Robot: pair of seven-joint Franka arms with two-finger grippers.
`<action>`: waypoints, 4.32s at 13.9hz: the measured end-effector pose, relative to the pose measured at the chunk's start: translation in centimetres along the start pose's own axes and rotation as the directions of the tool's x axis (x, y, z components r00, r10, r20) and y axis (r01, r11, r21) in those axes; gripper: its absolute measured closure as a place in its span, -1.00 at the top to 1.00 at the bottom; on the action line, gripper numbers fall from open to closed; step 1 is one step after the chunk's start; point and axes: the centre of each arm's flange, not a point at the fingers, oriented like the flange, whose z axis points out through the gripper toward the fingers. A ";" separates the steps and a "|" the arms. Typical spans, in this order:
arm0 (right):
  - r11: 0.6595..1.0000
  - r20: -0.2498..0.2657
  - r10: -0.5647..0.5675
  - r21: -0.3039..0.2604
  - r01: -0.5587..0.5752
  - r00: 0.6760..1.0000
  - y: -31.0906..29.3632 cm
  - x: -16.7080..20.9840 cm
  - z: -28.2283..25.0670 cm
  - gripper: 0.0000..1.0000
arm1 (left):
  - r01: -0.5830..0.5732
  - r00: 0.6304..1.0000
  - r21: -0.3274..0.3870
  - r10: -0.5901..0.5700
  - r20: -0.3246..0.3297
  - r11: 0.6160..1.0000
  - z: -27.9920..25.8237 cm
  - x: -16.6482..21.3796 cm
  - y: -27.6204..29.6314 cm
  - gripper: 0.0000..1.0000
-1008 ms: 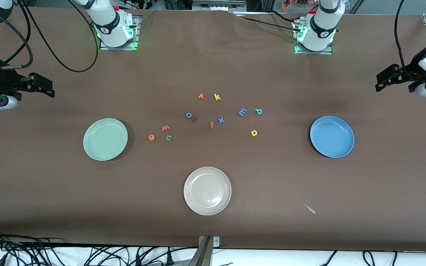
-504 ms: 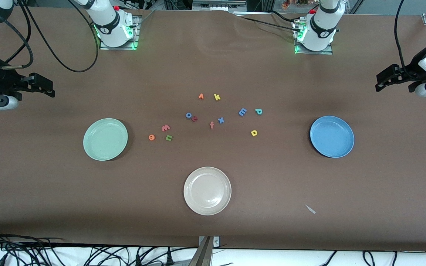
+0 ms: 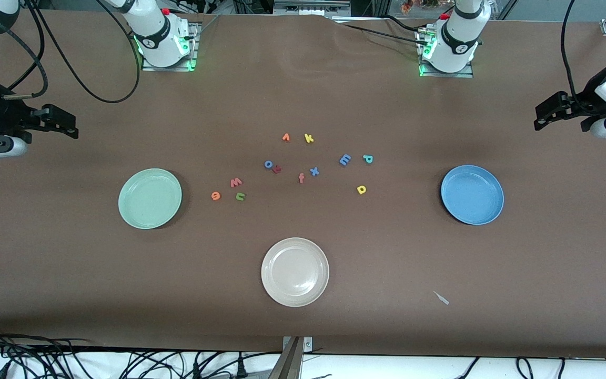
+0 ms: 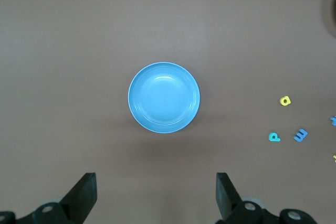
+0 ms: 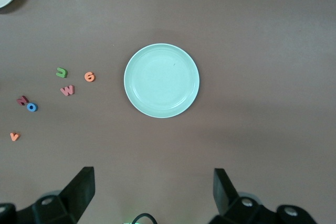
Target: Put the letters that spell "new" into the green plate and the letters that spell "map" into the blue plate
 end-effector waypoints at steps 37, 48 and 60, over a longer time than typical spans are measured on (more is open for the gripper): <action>1.000 0.019 -0.008 0.030 0.007 1.000 -0.4 0.0 0.5 1.00 | -0.013 1.000 0.001 0.013 0.002 1.000 0.1 0.0 0.7 1.00; 0.998 0.027 -0.010 0.058 0.008 1.000 -0.6 0.0 1.0 1.00 | -0.005 0.999 0.000 0.005 -0.033 1.000 -0.1 0.5 0.3 1.00; 0.998 0.035 -0.025 0.065 0.023 0.999 -0.7 -0.3 2.8 1.00 | -0.002 0.999 -0.002 0.002 -0.048 1.000 1.1 1.9 0.1 1.00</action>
